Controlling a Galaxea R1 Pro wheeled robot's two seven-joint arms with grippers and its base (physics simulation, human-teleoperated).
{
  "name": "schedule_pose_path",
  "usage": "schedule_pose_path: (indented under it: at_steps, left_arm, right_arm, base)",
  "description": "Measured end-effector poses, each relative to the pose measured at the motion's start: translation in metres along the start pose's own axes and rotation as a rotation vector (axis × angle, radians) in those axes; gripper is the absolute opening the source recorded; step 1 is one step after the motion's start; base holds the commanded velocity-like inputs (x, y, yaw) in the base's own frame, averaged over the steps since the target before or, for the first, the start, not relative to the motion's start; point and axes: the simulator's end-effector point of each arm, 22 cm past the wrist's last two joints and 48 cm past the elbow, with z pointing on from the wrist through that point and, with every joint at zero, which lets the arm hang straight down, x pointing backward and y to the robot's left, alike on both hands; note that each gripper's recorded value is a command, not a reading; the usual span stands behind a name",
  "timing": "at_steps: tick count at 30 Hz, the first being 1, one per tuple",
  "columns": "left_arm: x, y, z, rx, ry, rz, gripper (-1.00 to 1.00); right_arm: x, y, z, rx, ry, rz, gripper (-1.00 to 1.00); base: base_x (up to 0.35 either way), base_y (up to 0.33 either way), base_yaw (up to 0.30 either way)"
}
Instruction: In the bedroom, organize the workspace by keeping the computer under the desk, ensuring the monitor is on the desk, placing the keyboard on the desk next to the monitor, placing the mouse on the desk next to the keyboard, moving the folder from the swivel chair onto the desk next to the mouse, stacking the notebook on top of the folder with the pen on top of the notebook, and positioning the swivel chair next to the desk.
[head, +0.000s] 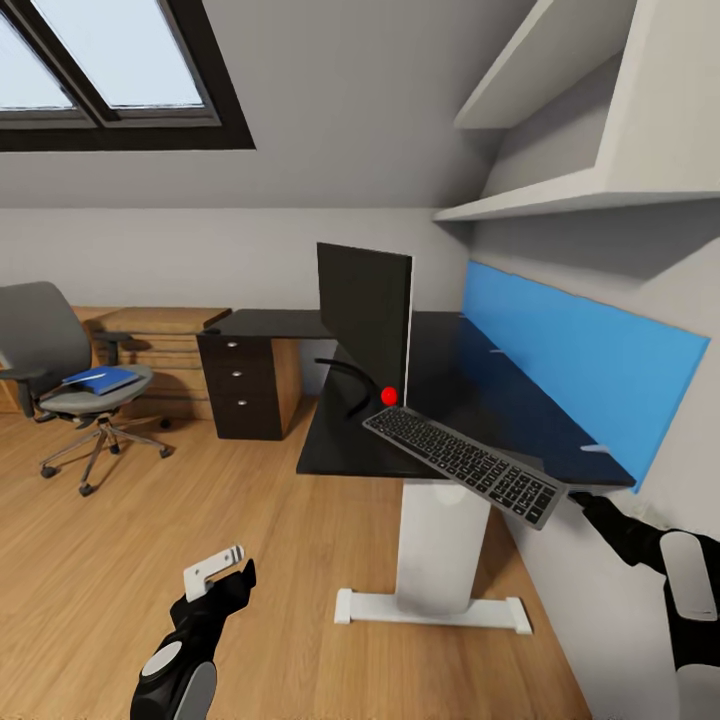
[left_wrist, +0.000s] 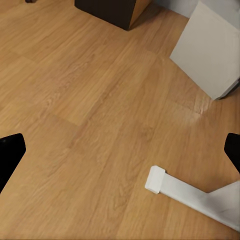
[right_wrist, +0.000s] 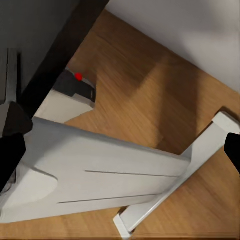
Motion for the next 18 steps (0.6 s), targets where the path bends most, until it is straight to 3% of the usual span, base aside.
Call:
schedule_pose_path:
  at_steps: [18]
  left_arm:
    - [0.034, 0.011, 0.012, 0.001, -0.002, 0.000, 1.00]
  right_arm:
    - [0.047, -0.032, 0.028, -0.039, 0.068, 0.046, 1.00]
  base:
    - [0.000, 0.000, 0.000]
